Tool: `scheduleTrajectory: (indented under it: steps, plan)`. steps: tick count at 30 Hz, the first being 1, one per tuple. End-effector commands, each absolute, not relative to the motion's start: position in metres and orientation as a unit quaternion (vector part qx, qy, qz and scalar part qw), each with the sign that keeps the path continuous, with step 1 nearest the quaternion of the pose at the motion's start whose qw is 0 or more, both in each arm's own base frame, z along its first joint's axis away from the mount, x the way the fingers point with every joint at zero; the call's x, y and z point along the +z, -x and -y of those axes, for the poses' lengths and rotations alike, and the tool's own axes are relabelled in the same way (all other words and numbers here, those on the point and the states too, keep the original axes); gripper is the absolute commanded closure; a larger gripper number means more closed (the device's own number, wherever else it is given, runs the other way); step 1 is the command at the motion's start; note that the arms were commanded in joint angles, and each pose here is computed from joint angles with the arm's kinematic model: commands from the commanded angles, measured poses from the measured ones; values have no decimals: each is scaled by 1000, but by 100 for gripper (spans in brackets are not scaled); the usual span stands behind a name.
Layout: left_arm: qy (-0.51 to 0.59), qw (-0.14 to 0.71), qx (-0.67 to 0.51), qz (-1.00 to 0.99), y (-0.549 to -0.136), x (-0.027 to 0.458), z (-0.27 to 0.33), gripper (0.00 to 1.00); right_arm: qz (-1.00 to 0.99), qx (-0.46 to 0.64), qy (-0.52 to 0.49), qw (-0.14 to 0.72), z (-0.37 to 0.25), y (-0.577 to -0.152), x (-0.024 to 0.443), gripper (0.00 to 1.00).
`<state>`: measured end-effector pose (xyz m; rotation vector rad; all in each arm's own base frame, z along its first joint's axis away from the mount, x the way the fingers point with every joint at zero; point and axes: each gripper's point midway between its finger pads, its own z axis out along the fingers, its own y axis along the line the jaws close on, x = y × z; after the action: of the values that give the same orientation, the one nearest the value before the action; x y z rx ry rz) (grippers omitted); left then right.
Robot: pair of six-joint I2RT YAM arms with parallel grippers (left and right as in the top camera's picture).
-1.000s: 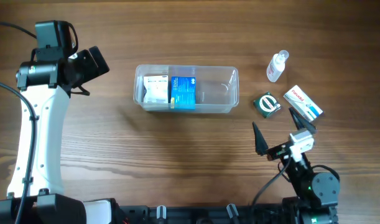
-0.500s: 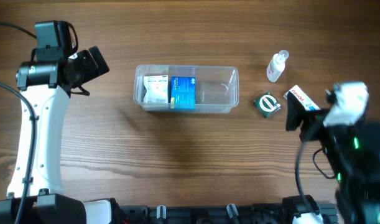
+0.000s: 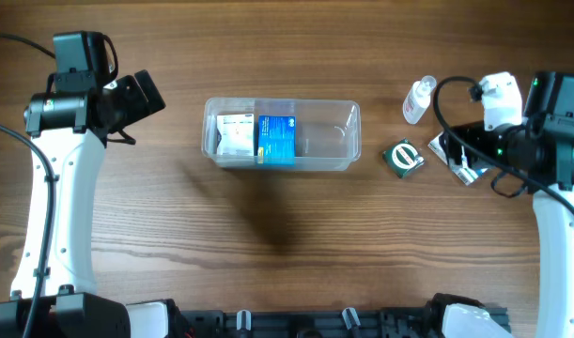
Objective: Pack container
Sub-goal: 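Move the right gripper over the white Panadol box and lower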
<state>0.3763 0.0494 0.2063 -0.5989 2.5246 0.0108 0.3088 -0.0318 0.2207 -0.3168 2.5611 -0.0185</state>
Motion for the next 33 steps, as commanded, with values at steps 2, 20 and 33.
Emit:
scheduleTrajectory:
  steps: [2, 20, 33]
  plan:
    - [214, 276, 3, -937, -377, 211, -49, 0, -950, -68, 135, 272, 52, -311, 227, 0]
    - [214, 276, 3, -937, -377, 211, -49, 0, -962, -65, 211, 161, 89, -333, 149, 0]
    - [214, 276, 3, -937, -377, 211, -49, 0, -976, 7, 192, 105, 105, -345, 74, 0]
